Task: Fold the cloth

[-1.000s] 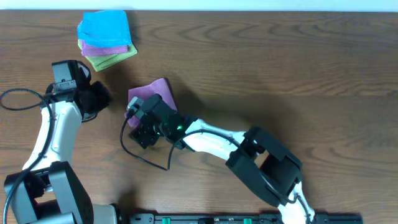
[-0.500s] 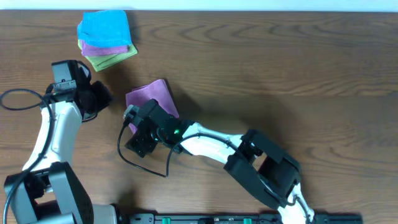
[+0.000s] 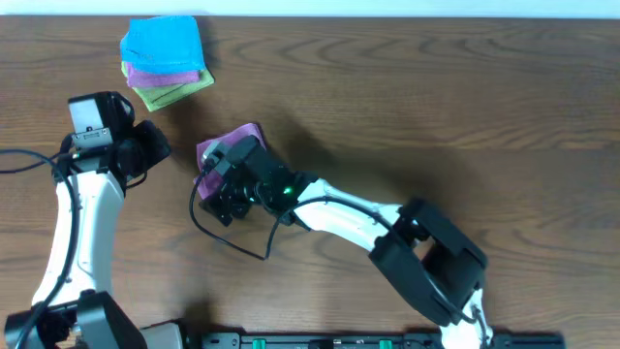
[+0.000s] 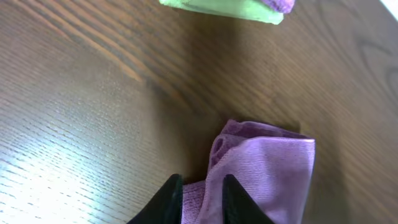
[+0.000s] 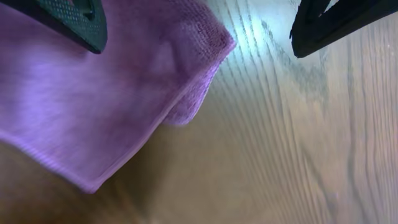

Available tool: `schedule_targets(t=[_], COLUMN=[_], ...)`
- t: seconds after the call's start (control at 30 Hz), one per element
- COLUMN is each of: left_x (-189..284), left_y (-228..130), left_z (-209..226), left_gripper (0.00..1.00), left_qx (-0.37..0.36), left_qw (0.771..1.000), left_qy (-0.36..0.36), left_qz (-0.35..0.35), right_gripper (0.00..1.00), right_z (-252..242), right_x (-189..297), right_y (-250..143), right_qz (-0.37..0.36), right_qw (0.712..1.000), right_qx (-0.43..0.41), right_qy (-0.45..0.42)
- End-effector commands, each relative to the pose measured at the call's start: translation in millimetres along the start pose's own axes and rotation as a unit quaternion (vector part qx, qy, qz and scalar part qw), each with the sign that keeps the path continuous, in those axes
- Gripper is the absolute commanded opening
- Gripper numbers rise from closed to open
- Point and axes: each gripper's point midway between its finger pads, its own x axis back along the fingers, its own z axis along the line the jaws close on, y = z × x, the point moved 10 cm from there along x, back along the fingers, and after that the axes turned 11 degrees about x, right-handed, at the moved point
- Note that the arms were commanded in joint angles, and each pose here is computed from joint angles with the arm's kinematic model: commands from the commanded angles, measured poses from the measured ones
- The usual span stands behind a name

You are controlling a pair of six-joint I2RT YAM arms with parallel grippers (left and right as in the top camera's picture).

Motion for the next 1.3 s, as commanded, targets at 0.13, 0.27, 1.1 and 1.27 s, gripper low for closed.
schedule_targets(t=[0.13,0.27,1.1,1.27], left_x=[10,11,28,29], left_y=[2,0,-22,-29], left_z=[-6,-9,-17,-14], left_gripper=[0.36,0.62,0.79,0.8], left_qx=[0.015,0.014,0.041,0.052], left_qw=[1.0,0.999,0.988,0.985], left_qy=[-0.024,-0.045,-0.112,-0.105], left_qz=[-0.004,0.008,0.1,0.127], right_gripper=[0.95,0.99,0.99,0.99], right_z=[-21,-33,-27,-2], right_x=[43,76,313,324], right_y=[37,46,-94,-129], right_qz=[-0.048,-0.049,-0.002,-0.041], right_qw=[0.996,0.994,0.921,0.91], right_qx=[-0.021,-0.039,-0.235,-0.263], right_qy=[-0.074,-0.093,-0.312,-0.318])
